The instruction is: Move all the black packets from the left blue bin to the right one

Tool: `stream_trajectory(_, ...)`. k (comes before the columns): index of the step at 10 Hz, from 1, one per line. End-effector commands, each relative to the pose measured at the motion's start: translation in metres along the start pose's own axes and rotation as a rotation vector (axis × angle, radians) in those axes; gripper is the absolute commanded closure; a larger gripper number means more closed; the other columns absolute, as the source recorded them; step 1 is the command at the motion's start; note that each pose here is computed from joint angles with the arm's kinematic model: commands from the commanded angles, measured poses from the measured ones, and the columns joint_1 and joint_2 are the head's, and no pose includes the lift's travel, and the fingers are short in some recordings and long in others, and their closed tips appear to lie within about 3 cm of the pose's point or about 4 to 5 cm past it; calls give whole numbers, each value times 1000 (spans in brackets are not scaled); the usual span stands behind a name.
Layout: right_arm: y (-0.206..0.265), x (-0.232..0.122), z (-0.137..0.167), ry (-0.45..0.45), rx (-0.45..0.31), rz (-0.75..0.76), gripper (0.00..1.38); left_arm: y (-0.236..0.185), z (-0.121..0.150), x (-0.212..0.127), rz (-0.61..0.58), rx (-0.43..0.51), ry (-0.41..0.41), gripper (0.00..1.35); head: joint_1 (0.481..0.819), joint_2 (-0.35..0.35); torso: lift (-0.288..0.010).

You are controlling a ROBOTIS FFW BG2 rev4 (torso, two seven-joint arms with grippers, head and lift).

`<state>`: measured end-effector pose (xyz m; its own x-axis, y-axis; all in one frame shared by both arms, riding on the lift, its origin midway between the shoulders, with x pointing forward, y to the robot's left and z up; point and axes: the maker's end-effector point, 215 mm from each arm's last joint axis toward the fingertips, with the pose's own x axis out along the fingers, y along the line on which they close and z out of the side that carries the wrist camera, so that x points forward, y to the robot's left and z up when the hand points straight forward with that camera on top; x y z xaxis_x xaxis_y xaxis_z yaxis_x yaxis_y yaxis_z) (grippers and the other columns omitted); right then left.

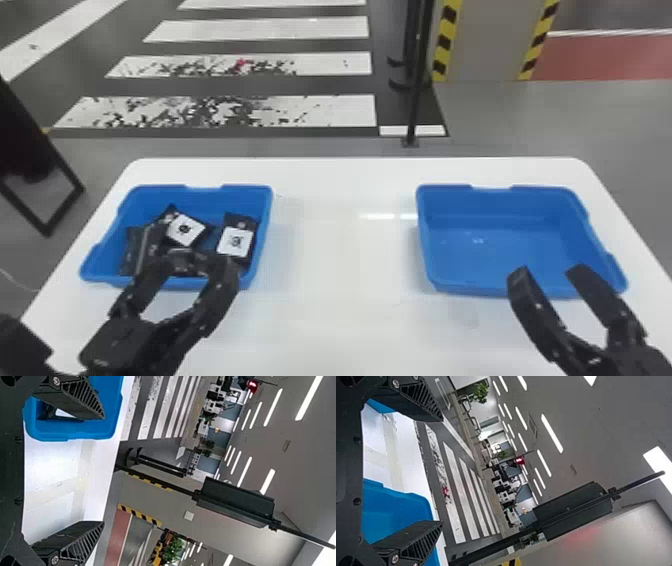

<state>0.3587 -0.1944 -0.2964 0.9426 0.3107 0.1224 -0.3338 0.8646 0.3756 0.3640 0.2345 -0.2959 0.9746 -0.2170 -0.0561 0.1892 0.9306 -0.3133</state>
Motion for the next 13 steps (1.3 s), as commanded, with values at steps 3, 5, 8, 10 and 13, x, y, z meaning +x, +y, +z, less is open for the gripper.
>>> stream_trajectory(3, 0, 0, 0, 0, 1, 0, 105, 1, -3, -1, 4, -13, 5, 88, 695, 64, -140)
stream_trajectory(5, 0, 1, 1, -4, 4, 0, 105, 0, -3, -1, 2, -15, 2, 88, 695, 64, -140)
stream_trajectory(8, 0, 0, 1, -3, 9, -1, 105, 2, -7, 0, 8, -16, 14, 88, 695, 63, -140)
stream_trajectory(10, 0, 0, 1, -4, 10, -1, 105, 7, -12, 5, 14, -15, 28, 88, 695, 65, -140)
stream_trajectory(13, -2, -2, -1, -2, 22, -6, 105, 29, -21, 22, 44, -1, 63, 93, 695, 69, -140)
